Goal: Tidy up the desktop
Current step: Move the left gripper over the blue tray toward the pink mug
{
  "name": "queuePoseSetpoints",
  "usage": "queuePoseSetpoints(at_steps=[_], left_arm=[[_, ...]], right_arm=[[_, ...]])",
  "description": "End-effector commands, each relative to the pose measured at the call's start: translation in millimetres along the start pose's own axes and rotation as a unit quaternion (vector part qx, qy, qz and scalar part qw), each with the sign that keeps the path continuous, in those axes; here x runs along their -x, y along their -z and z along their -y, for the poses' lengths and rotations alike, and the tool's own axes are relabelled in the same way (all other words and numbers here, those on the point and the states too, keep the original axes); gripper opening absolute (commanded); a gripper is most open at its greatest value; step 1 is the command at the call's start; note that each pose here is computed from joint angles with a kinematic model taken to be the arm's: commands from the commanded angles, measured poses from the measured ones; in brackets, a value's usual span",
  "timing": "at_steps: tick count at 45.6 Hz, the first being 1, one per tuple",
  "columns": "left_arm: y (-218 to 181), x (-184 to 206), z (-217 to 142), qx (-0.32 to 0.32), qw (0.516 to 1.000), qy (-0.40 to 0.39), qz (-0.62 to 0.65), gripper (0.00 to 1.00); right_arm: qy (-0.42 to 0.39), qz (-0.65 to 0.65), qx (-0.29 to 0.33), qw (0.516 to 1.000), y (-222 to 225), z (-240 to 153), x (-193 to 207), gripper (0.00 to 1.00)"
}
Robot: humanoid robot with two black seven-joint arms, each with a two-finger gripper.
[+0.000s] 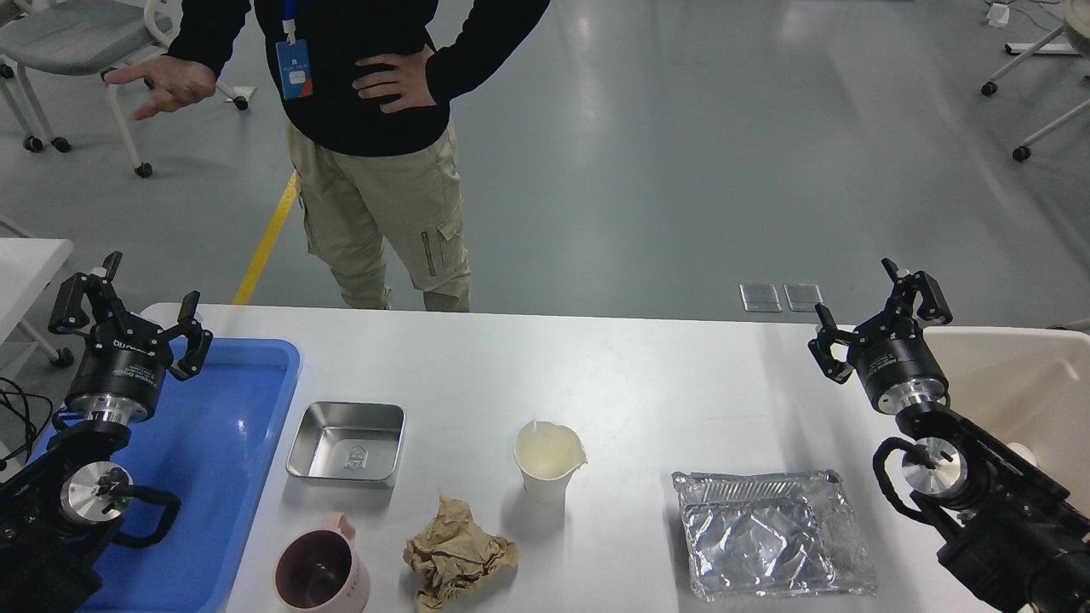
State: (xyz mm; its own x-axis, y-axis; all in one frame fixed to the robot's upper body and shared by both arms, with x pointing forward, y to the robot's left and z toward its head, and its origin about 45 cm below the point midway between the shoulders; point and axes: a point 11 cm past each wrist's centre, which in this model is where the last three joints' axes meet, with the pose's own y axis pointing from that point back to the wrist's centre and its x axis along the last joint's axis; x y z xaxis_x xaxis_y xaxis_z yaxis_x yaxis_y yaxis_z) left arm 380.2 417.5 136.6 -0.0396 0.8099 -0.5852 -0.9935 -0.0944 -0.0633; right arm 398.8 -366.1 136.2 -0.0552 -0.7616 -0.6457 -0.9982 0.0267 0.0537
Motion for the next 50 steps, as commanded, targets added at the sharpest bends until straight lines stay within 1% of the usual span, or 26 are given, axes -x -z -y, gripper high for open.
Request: queuePoseSetpoints(at_steps=[1, 8, 17, 19, 20, 21, 23, 28, 35, 38, 43, 50], left_arm=[[-9, -2, 3, 0.007, 1.000, -0.001, 0.007, 0.96], [-11, -5, 0, 0.004, 1.000, 0.002, 0.014, 0.96], [-5, -6, -4, -0.011, 1.000, 0.006, 0.023, 0.96], [0, -3, -5, -0.025, 0.999, 0.018, 0.038, 0.96], [5, 2, -5, -0.048, 0.996, 0.044, 0.068, 0.96], [5, 7, -3, -0.057, 0.993, 0.062, 0.087, 0.96], [-3, 10, -1, -0.061, 0.986, 0.093, 0.126, 0.96], [-28, 17, 5, -0.038, 0.971, 0.139, 0.191, 0.96], [-70, 10, 6, -0.036, 0.952, 0.166, 0.253, 0.96], [-81, 6, 3, -0.051, 0.940, 0.181, 0.286, 0.96], [-91, 4, -3, -0.086, 0.904, 0.223, 0.354, 0.96], [-94, 9, -15, -0.166, 0.835, 0.304, 0.427, 0.96]], right_arm=[[0.000, 0.000, 0.000, 1.000, 0, 0, 0, 1.00], [-0.002, -0.003, 0.000, 1.000, 2, 0, -2, 1.00], [-0.002, -0.002, 0.002, 1.000, -1, -1, -1, 1.00], [-0.002, -0.002, 0.003, 1.000, -1, -1, -1, 1.00], [-0.002, -0.002, 0.003, 1.000, -1, -1, -1, 1.00], [-0.002, -0.002, 0.003, 1.000, -1, -1, -1, 1.00], [-0.002, -0.002, 0.003, 1.000, -1, -1, -1, 1.00], [-0.002, -0.001, 0.003, 1.000, -2, -1, 0, 1.00], [-0.003, 0.000, 0.002, 1.000, -2, -1, -1, 1.00], [-0.002, 0.000, 0.001, 1.000, 0, 0, 0, 1.00], [-0.003, -0.001, 0.001, 1.000, 0, 0, -1, 1.00], [-0.001, 0.000, 0.000, 1.000, 1, 0, 0, 1.00]])
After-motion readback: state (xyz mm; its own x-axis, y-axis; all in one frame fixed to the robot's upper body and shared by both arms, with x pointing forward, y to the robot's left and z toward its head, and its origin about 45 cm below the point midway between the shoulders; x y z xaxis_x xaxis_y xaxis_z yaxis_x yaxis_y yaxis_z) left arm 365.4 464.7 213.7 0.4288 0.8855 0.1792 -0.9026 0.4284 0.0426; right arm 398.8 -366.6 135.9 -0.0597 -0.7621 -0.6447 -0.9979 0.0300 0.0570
